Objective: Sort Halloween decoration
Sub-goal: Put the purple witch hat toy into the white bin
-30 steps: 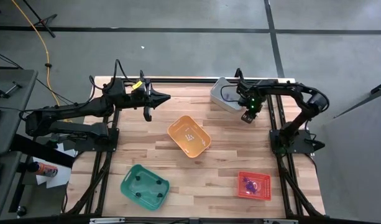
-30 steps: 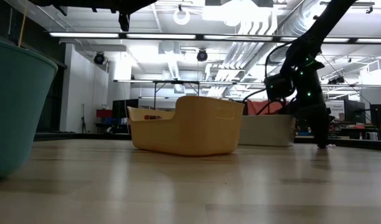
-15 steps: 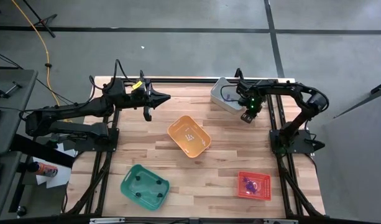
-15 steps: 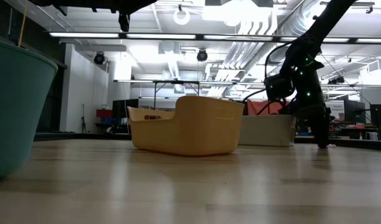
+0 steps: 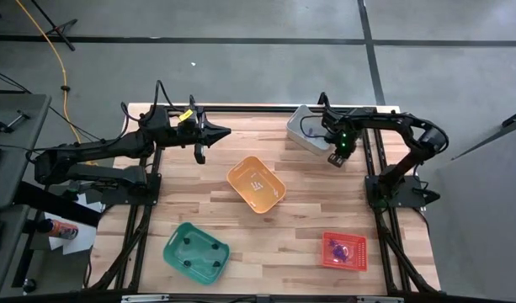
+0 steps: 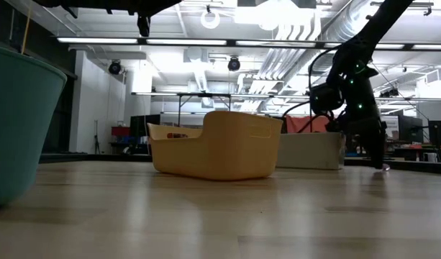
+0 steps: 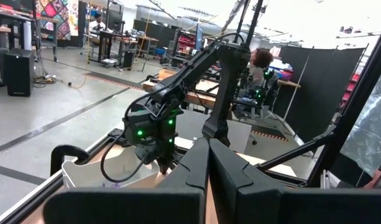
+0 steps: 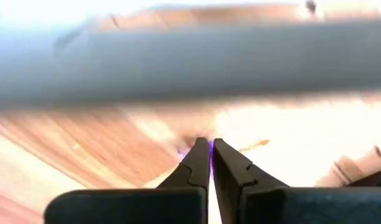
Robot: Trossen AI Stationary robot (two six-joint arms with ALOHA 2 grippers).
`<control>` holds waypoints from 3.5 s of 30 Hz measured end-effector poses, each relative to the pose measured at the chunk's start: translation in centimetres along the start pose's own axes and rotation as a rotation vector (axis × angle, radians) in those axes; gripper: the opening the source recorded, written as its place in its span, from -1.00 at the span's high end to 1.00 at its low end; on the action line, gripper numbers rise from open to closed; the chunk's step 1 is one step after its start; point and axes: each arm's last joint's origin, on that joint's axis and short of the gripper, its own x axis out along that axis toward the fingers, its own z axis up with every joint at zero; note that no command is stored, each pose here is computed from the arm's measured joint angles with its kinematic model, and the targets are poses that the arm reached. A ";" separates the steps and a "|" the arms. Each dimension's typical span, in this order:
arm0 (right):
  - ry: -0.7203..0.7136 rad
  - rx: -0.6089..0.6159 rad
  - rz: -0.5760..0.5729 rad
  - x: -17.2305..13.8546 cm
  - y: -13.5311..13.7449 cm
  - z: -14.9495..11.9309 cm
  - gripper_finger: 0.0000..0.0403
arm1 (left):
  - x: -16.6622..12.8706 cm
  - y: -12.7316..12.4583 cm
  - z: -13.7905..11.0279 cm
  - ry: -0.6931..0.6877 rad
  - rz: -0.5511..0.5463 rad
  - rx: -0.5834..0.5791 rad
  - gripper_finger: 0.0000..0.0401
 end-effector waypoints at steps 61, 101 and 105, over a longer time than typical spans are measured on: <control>-1.624 -0.318 0.714 -18.0 14.8 -1.8 1.00 | 1.4 0.8 1.6 0.028 -0.081 -0.018 1.00; -0.752 0.457 0.086 -11.5 4.0 6.9 1.00 | 2.7 0.9 2.3 0.043 -0.119 -0.053 1.00; -0.706 0.603 0.092 -9.5 2.4 8.2 1.00 | 2.7 0.9 2.3 0.043 -0.119 -0.053 1.00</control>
